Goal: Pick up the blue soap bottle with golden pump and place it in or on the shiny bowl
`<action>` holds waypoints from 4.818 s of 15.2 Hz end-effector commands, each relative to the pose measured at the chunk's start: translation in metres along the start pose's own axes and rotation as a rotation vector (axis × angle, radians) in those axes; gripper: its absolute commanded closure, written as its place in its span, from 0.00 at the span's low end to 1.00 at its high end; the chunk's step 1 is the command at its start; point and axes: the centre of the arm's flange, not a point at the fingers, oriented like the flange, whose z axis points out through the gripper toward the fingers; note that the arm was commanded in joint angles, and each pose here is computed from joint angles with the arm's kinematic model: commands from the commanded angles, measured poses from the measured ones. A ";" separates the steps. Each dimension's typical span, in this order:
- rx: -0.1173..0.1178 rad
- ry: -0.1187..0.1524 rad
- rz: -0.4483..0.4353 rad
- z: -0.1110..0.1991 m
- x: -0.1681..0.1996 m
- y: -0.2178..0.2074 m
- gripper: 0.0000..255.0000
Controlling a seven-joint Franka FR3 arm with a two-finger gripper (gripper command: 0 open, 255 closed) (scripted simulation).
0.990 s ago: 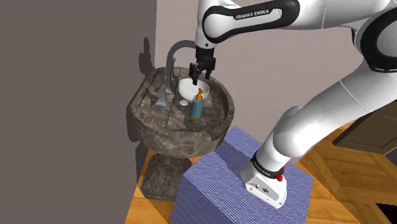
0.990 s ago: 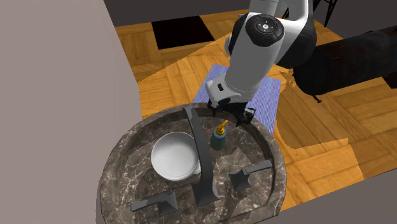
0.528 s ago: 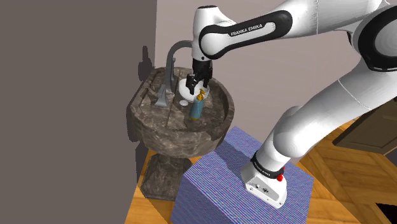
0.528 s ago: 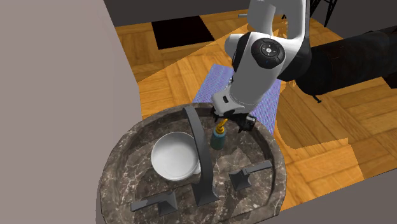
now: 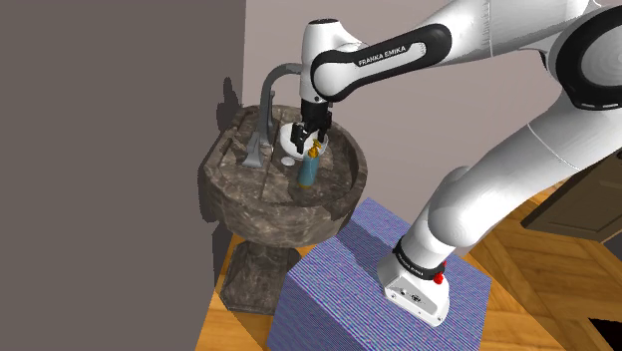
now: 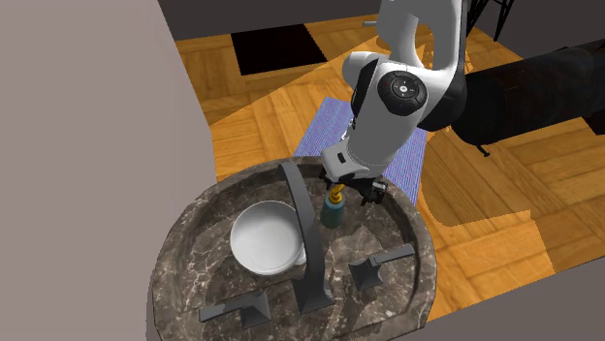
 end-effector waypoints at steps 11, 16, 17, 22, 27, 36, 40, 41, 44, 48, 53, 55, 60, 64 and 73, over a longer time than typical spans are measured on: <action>0.000 0.000 0.000 0.000 0.000 0.000 1.00; 0.000 0.000 0.000 -0.021 -0.001 0.003 1.00; 0.000 0.000 0.000 -0.026 -0.002 0.003 1.00; 0.000 0.000 0.000 -0.052 -0.003 0.006 1.00; 0.000 0.000 0.000 -0.078 -0.005 0.010 1.00; 0.000 0.000 0.000 -0.125 -0.008 0.015 1.00; 0.000 0.000 0.000 -0.146 -0.009 0.018 1.00; 0.000 0.000 0.000 -0.152 -0.009 0.019 1.00; 0.000 0.000 0.000 -0.163 -0.010 0.020 1.00; 0.000 0.000 0.000 -0.179 0.026 0.055 1.00; 0.000 0.000 0.000 -0.200 0.070 0.100 1.00; 0.000 0.000 0.000 -0.208 0.088 0.117 1.00; 0.000 0.000 0.000 -0.232 0.138 0.168 1.00; 0.000 0.000 0.000 -0.211 0.140 0.165 1.00; 0.000 0.000 0.000 -0.164 0.142 0.159 1.00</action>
